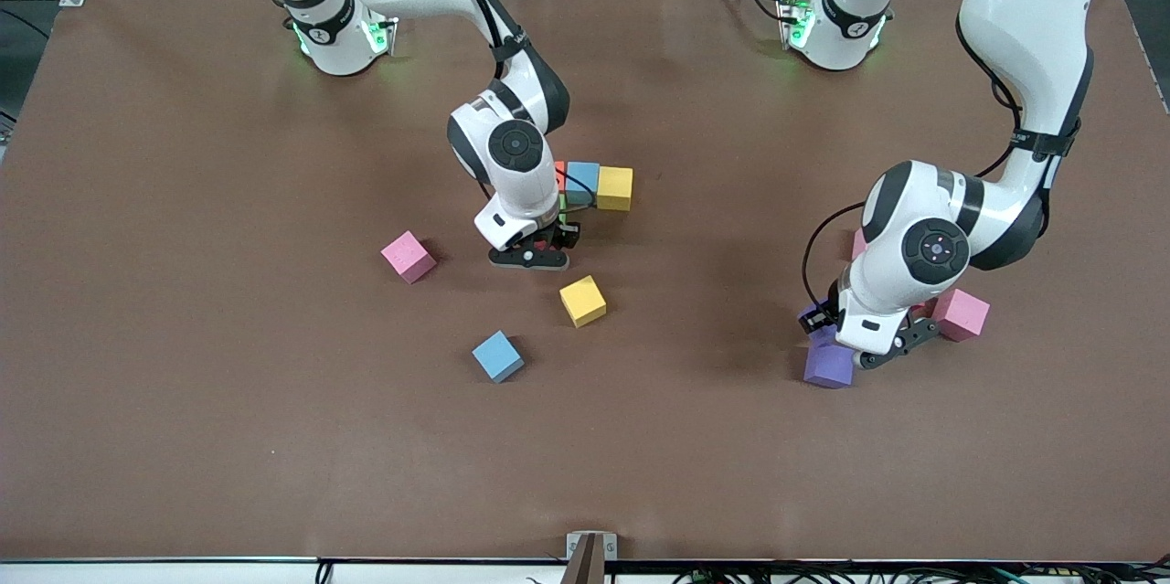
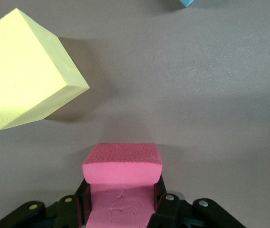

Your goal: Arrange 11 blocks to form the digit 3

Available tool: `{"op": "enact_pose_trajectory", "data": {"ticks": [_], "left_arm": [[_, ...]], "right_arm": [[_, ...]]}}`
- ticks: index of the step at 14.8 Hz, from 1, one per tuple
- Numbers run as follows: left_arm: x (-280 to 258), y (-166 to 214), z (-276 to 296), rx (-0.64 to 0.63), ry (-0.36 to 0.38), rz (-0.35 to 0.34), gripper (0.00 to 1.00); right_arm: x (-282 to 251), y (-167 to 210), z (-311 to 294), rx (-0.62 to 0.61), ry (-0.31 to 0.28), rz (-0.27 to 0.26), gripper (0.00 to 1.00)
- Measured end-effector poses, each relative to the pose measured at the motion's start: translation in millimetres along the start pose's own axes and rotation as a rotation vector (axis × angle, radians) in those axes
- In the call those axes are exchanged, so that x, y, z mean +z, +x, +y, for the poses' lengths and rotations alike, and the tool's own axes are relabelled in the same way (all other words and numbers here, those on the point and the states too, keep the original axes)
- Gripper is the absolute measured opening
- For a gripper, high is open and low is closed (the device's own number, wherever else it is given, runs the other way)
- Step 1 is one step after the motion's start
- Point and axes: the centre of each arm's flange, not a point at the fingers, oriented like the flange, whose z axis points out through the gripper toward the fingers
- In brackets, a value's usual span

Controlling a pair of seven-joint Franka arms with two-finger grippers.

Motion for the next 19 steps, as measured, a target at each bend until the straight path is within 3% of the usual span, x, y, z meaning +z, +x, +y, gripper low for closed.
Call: {"op": "enact_pose_trajectory", "data": {"ticks": [19], "left_arm": [[0.0, 0.0, 0.0, 0.000, 0.000, 0.000, 0.59]], "right_arm": [[-7.9, -3.1, -3.2, -0.006, 0.007, 0.001, 0.53]]}}
